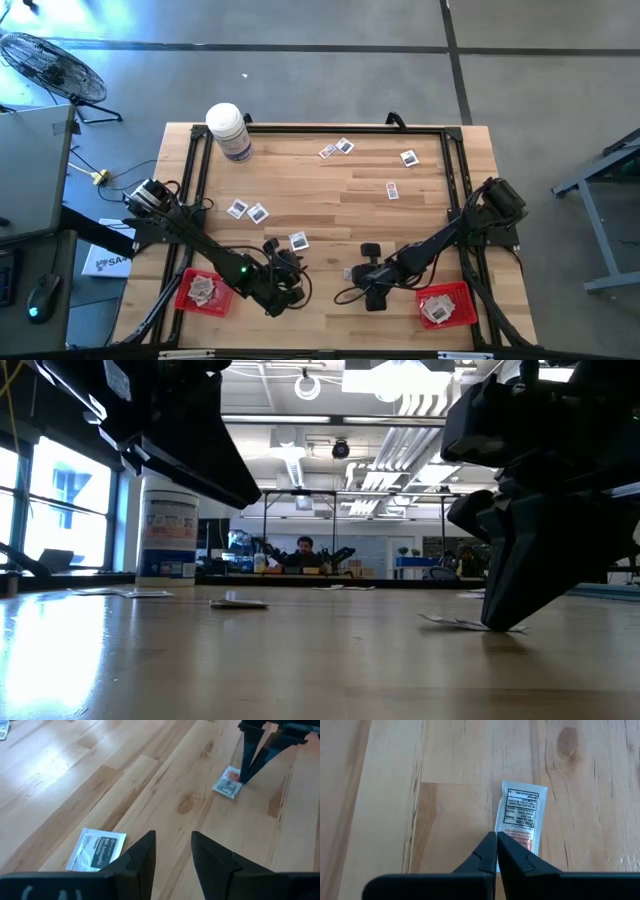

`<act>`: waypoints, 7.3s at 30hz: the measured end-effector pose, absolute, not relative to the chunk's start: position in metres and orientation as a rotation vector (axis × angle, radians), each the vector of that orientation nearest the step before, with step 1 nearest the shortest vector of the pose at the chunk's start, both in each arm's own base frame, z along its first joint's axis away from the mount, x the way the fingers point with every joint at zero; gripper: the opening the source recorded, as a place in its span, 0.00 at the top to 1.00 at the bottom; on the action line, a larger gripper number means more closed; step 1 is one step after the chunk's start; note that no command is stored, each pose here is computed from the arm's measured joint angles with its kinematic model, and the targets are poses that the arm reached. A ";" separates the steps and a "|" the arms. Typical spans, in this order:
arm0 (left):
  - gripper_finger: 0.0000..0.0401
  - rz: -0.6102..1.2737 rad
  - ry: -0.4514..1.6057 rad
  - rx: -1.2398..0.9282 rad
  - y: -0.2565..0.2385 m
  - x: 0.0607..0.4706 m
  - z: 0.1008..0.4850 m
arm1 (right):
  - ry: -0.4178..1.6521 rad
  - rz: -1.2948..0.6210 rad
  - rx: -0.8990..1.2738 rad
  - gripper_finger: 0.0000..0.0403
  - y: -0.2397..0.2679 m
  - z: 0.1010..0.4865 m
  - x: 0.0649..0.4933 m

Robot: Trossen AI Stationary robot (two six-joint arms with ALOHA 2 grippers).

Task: Pick & Place First Aid Supplies
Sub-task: Put the ointment pack into the left red bin, then put the towelette pack into the right red bin

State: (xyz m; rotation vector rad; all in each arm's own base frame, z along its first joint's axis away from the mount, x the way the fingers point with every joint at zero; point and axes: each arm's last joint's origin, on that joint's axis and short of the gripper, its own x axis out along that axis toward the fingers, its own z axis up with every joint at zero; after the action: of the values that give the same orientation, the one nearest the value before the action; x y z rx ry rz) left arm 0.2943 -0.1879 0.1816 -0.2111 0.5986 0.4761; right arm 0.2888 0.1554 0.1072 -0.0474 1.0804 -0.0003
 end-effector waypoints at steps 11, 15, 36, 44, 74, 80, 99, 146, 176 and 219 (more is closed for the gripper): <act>0.70 0.450 0.533 -0.165 -0.197 0.308 0.167 | 1.007 0.044 -0.039 0.99 0.167 0.132 0.301; 0.70 0.435 0.551 -0.132 -0.198 0.310 0.160 | 0.966 0.056 -0.037 0.94 0.170 0.138 0.304; 0.70 0.436 0.560 -0.133 -0.196 0.311 0.159 | 0.880 -0.016 -0.069 0.73 0.166 0.109 0.314; 0.70 0.437 0.560 -0.133 -0.196 0.311 0.158 | 0.886 -0.053 -0.036 0.79 0.157 0.107 0.318; 0.70 0.179 0.571 -0.008 -0.211 0.324 0.153 | 0.699 0.157 0.262 1.00 0.170 0.142 0.335; 0.70 0.024 0.509 0.106 -0.221 0.336 0.141 | 0.688 0.262 0.347 1.00 0.175 0.149 0.337; 0.77 -0.031 0.463 0.202 -0.224 0.340 0.141 | 0.638 0.261 0.384 1.00 0.174 0.152 0.339; 1.00 0.393 1.507 -0.688 -0.215 0.107 0.256 | 0.516 -0.047 -0.005 0.73 0.165 0.194 0.323; 0.63 0.472 1.507 -0.344 -0.223 0.111 0.215 | 0.744 0.011 -0.219 0.64 0.091 0.112 0.448; 0.62 0.699 0.431 -0.284 -0.173 0.189 0.196 | 0.767 0.002 -0.058 0.99 0.119 0.218 0.401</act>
State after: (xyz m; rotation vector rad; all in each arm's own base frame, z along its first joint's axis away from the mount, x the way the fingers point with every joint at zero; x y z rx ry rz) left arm 0.1892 -0.1731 0.1957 -0.2842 0.4309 0.6992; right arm 0.4008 0.1190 0.2181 -0.0583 0.7671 0.0018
